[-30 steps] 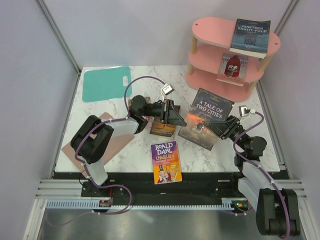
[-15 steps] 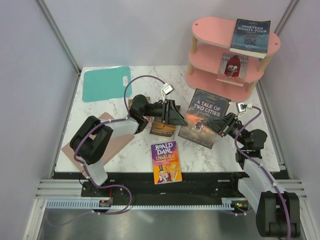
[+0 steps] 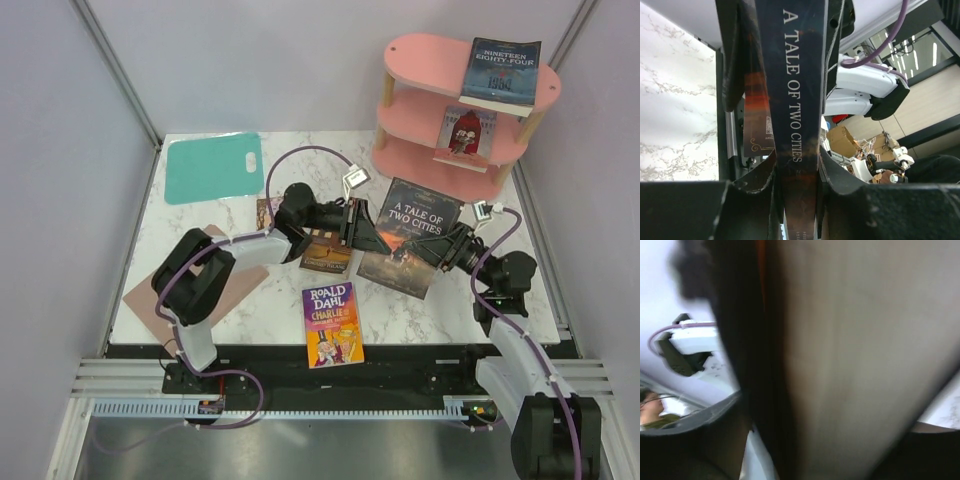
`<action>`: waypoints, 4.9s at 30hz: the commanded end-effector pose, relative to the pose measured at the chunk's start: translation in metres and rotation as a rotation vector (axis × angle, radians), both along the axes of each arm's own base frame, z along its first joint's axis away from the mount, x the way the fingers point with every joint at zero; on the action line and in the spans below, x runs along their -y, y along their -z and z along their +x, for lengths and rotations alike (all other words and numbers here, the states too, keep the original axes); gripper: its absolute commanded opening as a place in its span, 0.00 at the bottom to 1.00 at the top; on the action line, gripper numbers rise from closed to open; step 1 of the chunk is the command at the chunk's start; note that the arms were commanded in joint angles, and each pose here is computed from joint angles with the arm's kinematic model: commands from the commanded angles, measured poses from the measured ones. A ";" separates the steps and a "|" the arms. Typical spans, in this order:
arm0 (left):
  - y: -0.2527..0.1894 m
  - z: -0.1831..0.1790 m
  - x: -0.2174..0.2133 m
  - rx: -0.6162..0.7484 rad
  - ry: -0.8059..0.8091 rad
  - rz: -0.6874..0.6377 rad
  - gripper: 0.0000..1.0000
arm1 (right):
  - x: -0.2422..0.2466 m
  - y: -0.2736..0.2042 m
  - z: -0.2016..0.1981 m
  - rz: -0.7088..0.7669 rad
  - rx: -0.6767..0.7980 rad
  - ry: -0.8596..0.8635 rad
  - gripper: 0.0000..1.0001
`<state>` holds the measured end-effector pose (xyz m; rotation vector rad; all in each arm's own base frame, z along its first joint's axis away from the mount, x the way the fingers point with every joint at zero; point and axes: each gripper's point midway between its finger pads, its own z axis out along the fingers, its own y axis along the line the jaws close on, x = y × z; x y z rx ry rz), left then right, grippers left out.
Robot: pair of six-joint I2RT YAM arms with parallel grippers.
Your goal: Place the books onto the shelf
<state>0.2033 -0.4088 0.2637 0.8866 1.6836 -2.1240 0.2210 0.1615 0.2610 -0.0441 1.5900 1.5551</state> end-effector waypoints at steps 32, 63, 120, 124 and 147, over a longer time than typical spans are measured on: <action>-0.087 0.014 -0.025 0.134 -0.049 -0.086 0.02 | -0.001 -0.037 -0.036 0.097 0.203 -0.015 0.98; -0.013 0.084 -0.032 0.191 -0.472 0.227 0.29 | 0.013 -0.078 0.021 -0.254 0.018 0.130 0.00; 0.190 -0.034 -0.061 0.110 -0.476 0.546 0.91 | 0.209 -0.268 0.243 0.034 -0.124 0.206 0.00; 0.192 -0.035 -0.060 0.106 -0.472 0.551 0.90 | 0.211 -0.264 0.245 0.042 -0.144 0.206 0.00; 0.193 -0.036 -0.059 0.105 -0.462 0.554 0.90 | 0.231 -0.182 0.261 -0.189 -0.231 0.398 0.00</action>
